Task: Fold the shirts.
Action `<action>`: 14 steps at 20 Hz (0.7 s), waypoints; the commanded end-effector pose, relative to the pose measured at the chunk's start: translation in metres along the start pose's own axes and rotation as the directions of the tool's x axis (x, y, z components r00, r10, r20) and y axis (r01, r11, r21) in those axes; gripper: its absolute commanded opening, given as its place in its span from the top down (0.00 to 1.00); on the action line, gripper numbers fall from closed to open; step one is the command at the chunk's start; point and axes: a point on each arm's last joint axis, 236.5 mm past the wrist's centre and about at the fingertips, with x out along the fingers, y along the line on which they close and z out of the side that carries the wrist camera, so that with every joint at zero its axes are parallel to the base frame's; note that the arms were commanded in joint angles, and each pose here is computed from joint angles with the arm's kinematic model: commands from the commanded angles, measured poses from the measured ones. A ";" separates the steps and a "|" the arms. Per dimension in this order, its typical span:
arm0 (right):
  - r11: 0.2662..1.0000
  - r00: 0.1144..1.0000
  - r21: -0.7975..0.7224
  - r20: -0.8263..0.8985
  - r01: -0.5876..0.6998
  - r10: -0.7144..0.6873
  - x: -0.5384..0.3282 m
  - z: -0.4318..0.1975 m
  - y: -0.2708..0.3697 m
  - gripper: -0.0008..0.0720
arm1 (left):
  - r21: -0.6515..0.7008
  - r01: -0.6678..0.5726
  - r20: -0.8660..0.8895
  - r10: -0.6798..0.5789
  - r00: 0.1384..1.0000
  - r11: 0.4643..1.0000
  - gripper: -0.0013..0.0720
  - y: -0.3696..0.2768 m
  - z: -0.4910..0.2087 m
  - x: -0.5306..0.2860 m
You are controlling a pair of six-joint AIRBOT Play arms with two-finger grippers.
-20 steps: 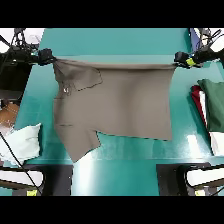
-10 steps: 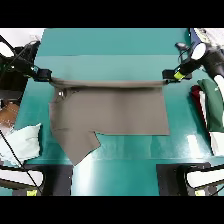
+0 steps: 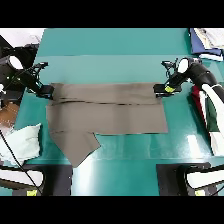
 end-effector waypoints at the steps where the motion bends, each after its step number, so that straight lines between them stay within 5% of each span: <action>1: 0.999 0.999 0.008 -0.004 -0.037 0.037 -0.004 -0.003 0.009 0.44 | -0.031 0.016 -0.067 -0.018 0.998 0.999 0.60 -0.003 -0.017 0.005; 2: 0.999 0.999 0.010 0.001 -0.037 0.037 -0.010 -0.004 0.007 0.44 | -0.051 0.016 -0.085 -0.020 0.996 0.999 0.18 -0.004 -0.021 0.004; 3: 0.999 0.999 0.003 0.007 -0.035 0.034 -0.019 -0.007 0.006 0.44 | -0.073 0.000 -0.106 -0.008 0.994 0.997 0.11 -0.001 -0.027 0.003; 9: 0.999 0.998 -0.010 0.050 -0.041 0.042 -0.089 -0.030 -0.019 0.46 | -0.173 0.017 -0.041 -0.024 0.999 0.985 0.11 -0.008 -0.045 -0.037; 14: 0.986 0.966 -0.049 0.196 -0.161 0.168 -0.129 -0.018 0.000 0.46 | -0.246 0.031 -0.012 -0.034 0.999 0.969 0.11 -0.037 -0.134 -0.018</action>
